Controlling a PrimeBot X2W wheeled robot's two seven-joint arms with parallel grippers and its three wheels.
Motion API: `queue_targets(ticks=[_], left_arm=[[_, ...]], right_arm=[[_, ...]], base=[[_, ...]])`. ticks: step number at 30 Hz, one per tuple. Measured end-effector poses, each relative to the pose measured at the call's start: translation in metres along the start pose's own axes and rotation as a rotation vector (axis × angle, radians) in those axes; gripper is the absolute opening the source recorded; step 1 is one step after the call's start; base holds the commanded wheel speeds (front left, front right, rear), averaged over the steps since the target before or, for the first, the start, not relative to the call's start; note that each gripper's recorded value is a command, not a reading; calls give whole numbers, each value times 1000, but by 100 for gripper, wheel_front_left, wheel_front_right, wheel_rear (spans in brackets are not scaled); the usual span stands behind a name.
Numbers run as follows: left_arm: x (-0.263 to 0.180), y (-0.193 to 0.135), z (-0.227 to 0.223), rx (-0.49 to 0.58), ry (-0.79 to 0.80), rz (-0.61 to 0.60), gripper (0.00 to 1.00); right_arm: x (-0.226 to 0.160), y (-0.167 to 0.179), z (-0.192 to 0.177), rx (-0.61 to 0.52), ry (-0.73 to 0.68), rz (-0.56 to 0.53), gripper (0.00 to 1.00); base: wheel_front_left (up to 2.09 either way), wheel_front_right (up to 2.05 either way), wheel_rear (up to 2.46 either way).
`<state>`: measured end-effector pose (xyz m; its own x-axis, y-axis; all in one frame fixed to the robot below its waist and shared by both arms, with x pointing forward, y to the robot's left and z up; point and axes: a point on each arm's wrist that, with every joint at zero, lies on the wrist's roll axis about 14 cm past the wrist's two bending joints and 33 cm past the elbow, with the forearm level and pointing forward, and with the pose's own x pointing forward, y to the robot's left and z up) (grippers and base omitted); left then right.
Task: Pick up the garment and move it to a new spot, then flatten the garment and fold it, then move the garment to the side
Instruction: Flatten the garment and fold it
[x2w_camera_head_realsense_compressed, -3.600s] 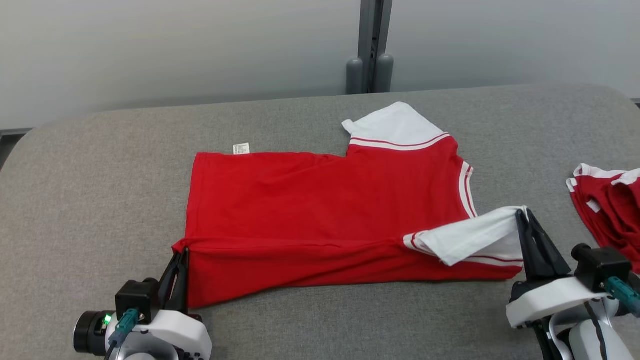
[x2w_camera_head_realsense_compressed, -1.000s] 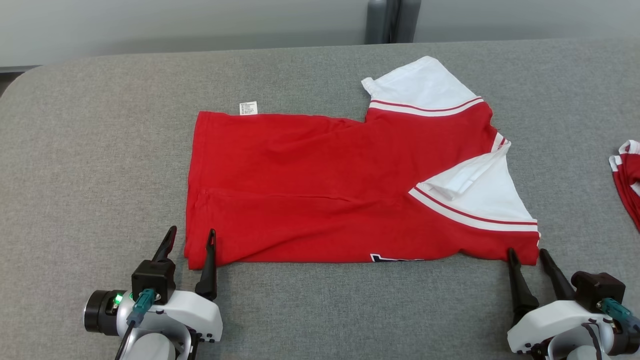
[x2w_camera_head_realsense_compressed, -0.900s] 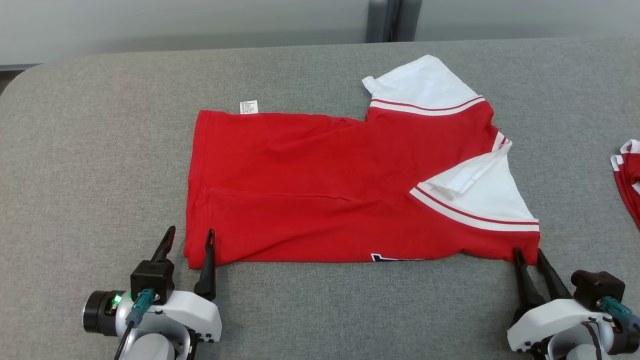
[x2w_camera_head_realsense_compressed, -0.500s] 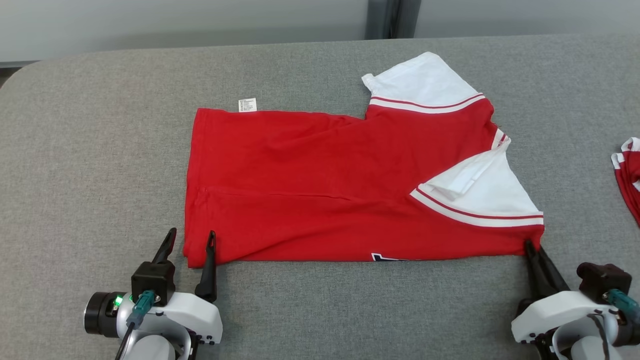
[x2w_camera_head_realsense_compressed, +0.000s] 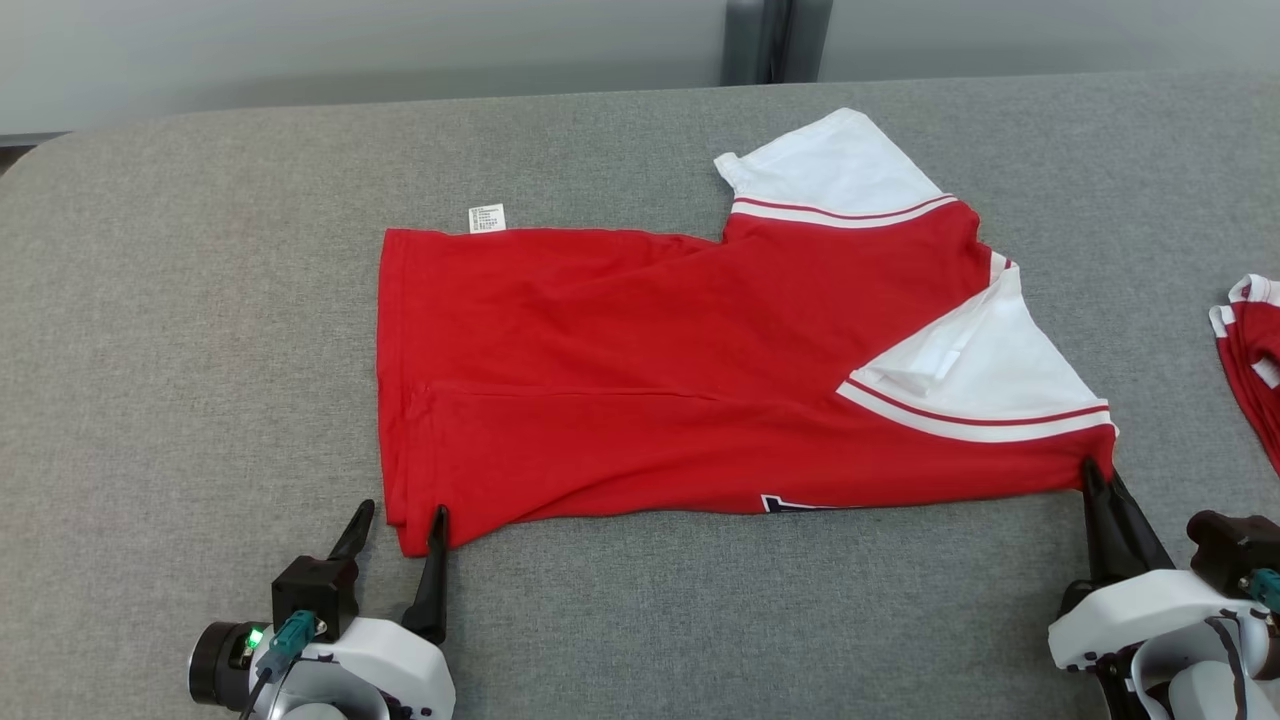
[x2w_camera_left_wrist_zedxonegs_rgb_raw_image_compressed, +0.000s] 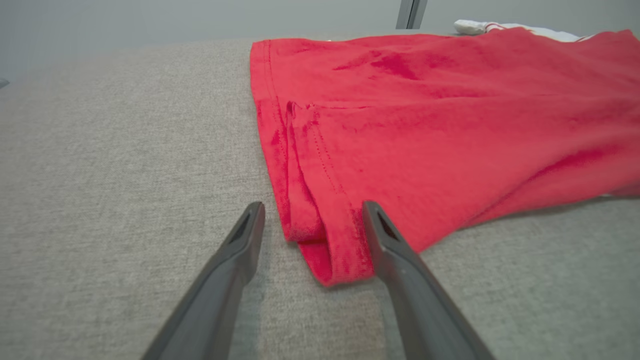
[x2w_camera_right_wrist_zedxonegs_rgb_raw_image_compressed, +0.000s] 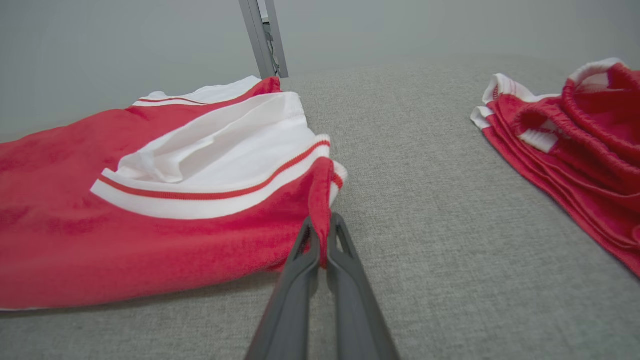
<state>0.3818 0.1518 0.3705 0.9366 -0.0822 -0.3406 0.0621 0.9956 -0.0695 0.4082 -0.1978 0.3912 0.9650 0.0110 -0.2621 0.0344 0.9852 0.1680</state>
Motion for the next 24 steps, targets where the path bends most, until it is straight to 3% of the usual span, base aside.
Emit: queue_targets(ticks=[13,17,18,20,21,22,23,24], left_arm=[[5,-7,0,-46,4,-29,100],[6,-5,-6,-59,24,-26,78],[6,-5,-7,-60,26,-26,52],[7,-6,-7,-64,27,-32,38],[8,-5,-6,-67,26,-31,38],[8,-5,-6,-67,25,-32,11],[9,-6,-5,-68,23,-35,0],[10,-6,-3,-68,18,-36,0]], right_arm=[[1,0,2,-2,-5,1,0],[2,0,1,-3,-4,2,0],[2,1,1,-3,-4,3,0],[3,1,2,-3,-7,5,0],[4,1,2,-3,-8,5,0],[4,1,3,-3,-10,5,0],[5,1,4,-3,-13,5,0],[5,1,5,-2,-16,5,0]], base=[[0,0,0],[0,0,0],[0,0,0],[0,0,0],[0,0,0],[0,0,0],[0,0,0],[0,0,0]])
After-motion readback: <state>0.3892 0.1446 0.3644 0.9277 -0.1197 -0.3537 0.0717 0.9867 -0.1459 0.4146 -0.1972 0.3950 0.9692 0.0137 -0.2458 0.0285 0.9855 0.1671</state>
